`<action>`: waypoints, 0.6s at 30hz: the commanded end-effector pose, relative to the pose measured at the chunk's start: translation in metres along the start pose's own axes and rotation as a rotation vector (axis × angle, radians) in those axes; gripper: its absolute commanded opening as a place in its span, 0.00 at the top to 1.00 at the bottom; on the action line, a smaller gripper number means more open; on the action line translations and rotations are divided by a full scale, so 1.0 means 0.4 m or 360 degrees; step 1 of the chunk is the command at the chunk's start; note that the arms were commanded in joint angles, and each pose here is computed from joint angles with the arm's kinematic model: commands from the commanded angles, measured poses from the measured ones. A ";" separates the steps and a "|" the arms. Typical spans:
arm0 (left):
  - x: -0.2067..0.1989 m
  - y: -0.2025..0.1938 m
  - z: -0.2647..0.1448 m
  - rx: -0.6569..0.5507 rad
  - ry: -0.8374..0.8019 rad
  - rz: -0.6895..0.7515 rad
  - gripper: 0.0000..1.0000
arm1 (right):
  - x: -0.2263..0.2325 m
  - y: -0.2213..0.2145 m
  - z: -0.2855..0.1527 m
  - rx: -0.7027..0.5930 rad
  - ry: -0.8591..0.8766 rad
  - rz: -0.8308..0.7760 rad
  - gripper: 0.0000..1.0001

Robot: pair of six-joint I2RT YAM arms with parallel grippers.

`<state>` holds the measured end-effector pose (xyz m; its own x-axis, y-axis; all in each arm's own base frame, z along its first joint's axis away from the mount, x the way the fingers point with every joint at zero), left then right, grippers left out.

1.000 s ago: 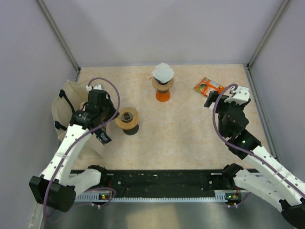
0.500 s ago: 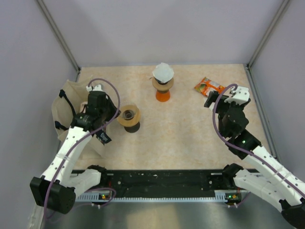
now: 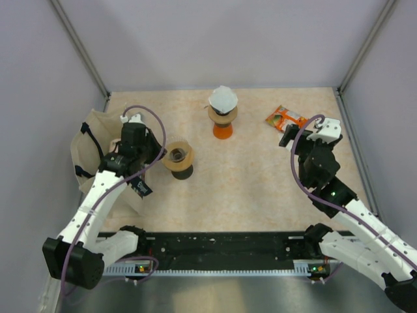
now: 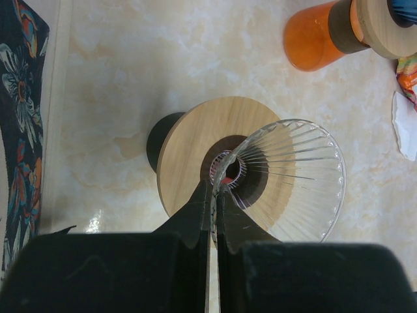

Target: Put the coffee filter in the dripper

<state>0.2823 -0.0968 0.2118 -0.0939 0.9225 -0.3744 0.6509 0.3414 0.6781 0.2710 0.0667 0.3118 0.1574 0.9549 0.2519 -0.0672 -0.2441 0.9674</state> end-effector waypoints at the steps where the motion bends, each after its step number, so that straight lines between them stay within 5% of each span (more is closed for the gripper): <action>1: 0.070 -0.110 0.021 0.0280 0.0156 0.0086 1.00 | -0.004 0.013 -0.001 -0.0024 -0.0005 0.0005 0.01; 10: 0.051 -0.091 0.021 0.0309 0.0145 0.0074 0.99 | -0.009 0.010 -0.003 -0.0025 -0.0018 -0.0002 0.01; 18: 0.042 -0.074 0.010 0.0281 0.0131 0.0067 0.79 | -0.008 0.009 -0.001 -0.0023 -0.0013 -0.0011 0.01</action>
<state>0.2882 -0.1007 0.2115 -0.0809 0.9267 -0.3669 0.6770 0.3213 0.6622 0.2710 0.0661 0.3085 0.1605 0.9588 0.2345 -0.0590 -0.2279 0.9719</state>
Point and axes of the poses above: each gripper's point midway between its finger pads, its own z axis out along the fingers, its own x axis along the line the jaws close on, y = z × x, the point moved 2 cm from there along -z, back along the fingers, and after that the axes turned 6 degrees about z, right-handed, at the moved point
